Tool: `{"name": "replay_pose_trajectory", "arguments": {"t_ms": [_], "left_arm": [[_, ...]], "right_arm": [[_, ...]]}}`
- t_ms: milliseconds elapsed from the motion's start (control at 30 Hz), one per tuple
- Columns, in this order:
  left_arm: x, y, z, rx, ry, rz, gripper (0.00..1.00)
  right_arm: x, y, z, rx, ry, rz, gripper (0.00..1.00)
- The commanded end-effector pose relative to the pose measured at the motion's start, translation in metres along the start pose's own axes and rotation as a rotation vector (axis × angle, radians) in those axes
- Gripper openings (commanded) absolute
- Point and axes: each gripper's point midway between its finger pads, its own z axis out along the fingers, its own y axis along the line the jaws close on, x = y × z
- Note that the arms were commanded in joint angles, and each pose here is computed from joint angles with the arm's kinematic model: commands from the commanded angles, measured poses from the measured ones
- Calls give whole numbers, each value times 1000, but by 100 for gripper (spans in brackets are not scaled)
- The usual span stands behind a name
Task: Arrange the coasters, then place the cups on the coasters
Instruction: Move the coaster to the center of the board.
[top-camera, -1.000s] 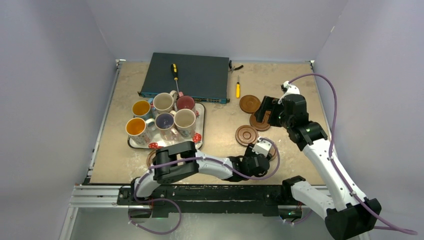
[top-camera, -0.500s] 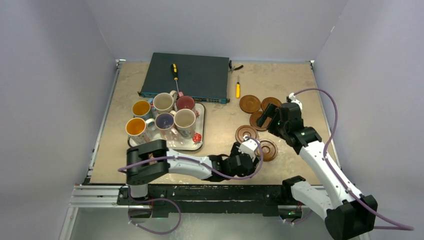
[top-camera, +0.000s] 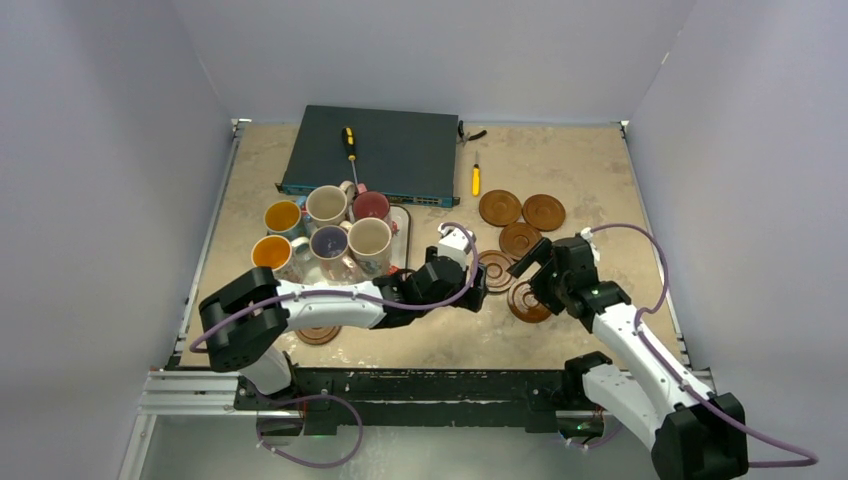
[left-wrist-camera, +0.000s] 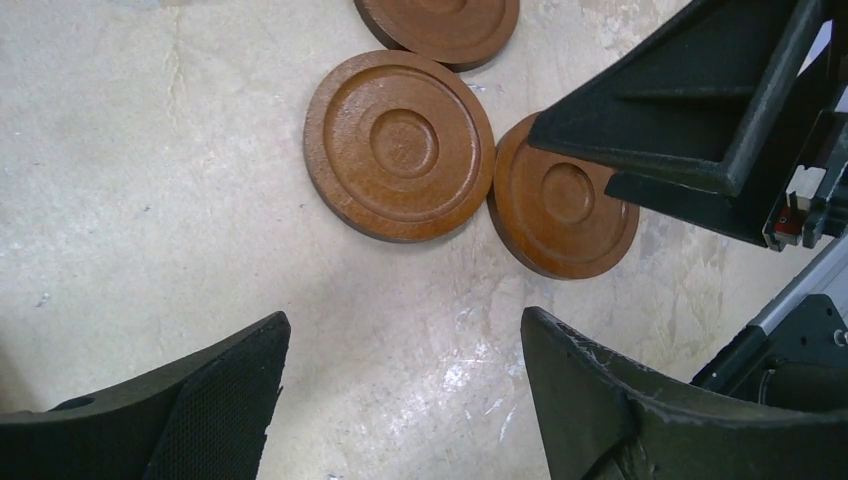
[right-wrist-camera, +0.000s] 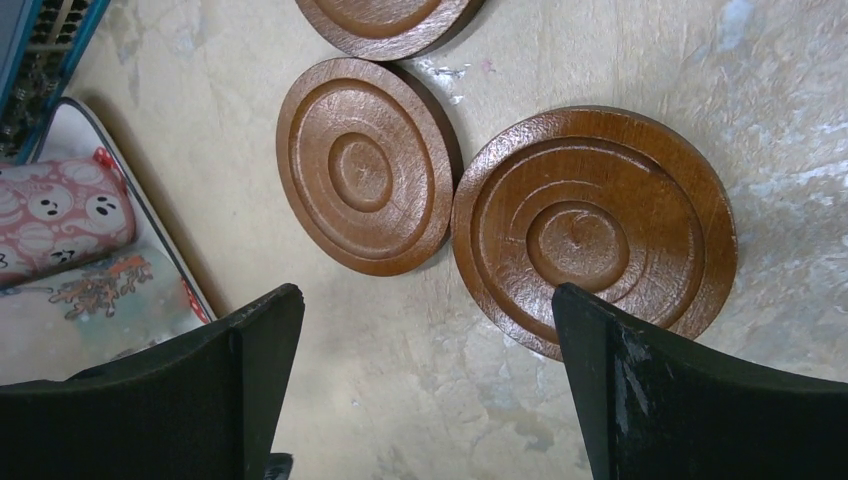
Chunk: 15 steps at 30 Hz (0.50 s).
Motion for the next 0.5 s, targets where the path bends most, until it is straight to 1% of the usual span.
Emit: {"name": "replay_pose_trajectory", "arguments": {"t_ms": [0,233,467], "left_arm": [[-18,-5,-7,61,-34,-45,82],[-25,1,2,74,-48,-63,83],[-43,3,20,121,-79,-122,82]], "right_arm": [[-4,9,9,-46,-32,99,98],[-7,7,24,-72,-72,128,97],[-6,-8,39,-7,-88,152,96]]}}
